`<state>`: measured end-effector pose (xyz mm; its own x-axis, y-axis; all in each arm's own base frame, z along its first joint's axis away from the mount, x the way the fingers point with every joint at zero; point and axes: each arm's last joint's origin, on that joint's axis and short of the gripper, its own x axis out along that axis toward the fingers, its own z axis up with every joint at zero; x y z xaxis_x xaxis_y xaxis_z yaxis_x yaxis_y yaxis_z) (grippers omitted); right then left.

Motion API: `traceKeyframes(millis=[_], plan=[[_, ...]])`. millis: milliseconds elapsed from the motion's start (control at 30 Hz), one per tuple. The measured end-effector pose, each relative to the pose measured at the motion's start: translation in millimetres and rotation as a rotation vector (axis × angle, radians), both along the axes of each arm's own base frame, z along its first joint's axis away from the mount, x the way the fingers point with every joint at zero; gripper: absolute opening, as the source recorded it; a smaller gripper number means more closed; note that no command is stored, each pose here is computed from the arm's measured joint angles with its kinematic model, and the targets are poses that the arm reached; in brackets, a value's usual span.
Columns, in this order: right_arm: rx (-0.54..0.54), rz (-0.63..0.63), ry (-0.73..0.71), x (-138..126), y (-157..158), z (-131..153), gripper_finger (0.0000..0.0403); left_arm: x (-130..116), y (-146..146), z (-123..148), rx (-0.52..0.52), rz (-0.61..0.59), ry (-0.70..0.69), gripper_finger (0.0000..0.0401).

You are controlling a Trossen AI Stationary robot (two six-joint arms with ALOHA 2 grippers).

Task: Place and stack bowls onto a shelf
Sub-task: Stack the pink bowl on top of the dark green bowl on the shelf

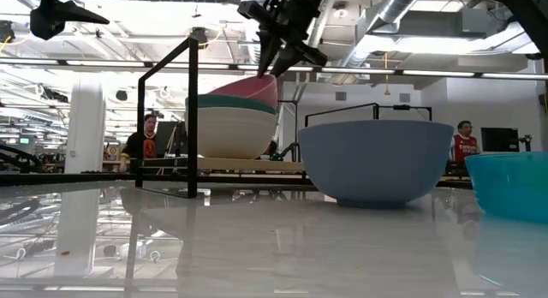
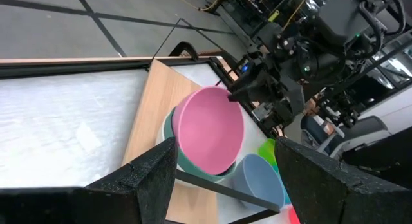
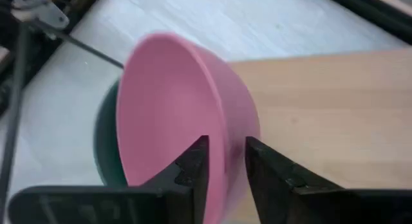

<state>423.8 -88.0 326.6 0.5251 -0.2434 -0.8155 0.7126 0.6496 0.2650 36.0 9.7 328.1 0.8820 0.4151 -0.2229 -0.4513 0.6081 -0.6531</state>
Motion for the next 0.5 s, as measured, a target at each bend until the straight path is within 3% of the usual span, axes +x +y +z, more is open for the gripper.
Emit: traceKeyframes(millis=[200, 300, 400, 500], plan=[[0.005, 0.000, -0.044, 2, -5, 3, 0.0183, 0, 0, 0, 0.000, 0.000, 0.000, 0.0245], [-0.030, -0.009, -0.074, 0, -3, 11, 0.0189, 0, 0, 0, 0.000, 0.000, 0.000, 0.0245], [-0.090, -0.015, -0.098, -7, 3, 26, 0.0165, 0, 0, 0, 0.000, -0.001, 0.000, 0.0245], [-0.105, 0.003, -0.107, -11, 5, 32, 0.0107, 0, 0, 0, -0.001, -0.003, 0.001, 0.0245]])
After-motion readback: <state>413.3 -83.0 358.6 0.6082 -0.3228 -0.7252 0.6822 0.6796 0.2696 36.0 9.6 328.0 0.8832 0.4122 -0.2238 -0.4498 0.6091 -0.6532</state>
